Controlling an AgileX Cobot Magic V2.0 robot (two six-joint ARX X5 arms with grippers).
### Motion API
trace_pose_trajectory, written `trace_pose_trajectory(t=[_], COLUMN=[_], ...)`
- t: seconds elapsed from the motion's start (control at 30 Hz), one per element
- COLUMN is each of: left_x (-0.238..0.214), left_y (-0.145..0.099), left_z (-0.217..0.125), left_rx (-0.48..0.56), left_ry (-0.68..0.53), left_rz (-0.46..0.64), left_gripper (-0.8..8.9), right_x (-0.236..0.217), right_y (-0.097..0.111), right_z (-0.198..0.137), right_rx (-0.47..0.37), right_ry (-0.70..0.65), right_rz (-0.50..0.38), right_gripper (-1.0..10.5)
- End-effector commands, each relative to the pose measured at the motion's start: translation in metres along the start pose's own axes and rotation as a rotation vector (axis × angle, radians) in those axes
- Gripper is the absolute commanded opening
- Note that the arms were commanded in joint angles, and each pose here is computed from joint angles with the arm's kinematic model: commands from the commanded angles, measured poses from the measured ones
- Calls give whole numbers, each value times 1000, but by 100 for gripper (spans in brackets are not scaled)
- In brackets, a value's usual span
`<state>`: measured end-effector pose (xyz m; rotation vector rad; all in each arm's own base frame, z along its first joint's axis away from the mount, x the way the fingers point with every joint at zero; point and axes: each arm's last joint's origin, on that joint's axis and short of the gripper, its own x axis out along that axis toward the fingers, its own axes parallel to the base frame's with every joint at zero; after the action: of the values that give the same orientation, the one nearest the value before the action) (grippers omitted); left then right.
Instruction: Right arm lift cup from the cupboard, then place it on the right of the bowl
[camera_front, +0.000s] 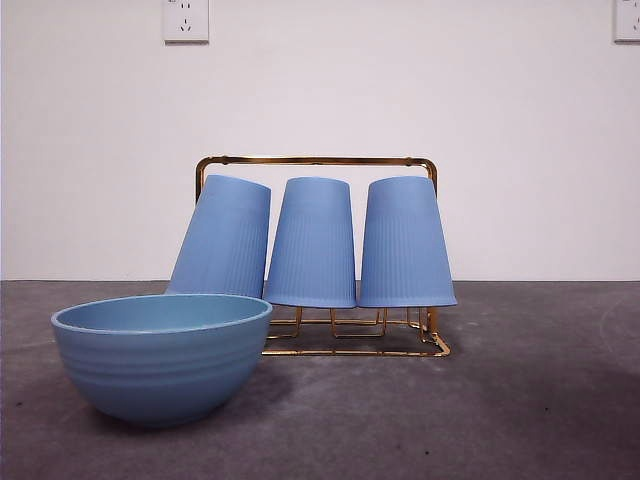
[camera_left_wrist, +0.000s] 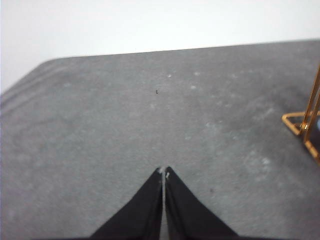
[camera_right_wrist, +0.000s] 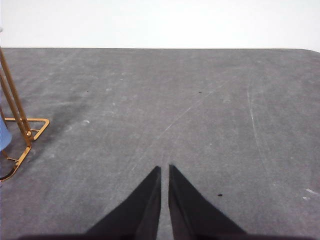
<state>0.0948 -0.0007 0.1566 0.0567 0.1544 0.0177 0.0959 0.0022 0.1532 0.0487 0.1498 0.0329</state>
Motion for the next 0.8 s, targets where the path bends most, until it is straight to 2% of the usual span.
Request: trace_pose_trajectory(t=[0.03,0.1,0.27,0.4,0.5,0.63,0.8], left_x=[2,2,2,1,1,0,3], left_y=[0,0,0,-3,-4,-6,-8], left_z=[-7,-7,-6,-2,5,21,45], left_rx=[-215,-270,-311,-415,-442,-458,-452], left_ry=[24,24,22,40,54,57,58], left_rz=[-3,-2,-4,-62,-89,-131,-182], left_gripper=[6,6,6,8,8,9,9], right_x=[0,0,0,-1,-4,-8,-14], right_y=[0,0,2,3,5,7,12], right_z=[2,2,3,7,14,27,50], right_rx=[27,73,186,291,340,382,376], right_ry=[-32,-35,-32,-29,-41,-27,8], right_rz=[7,20,64,104,127,155,206], right_gripper=[24,24,12,10,9,9,9])
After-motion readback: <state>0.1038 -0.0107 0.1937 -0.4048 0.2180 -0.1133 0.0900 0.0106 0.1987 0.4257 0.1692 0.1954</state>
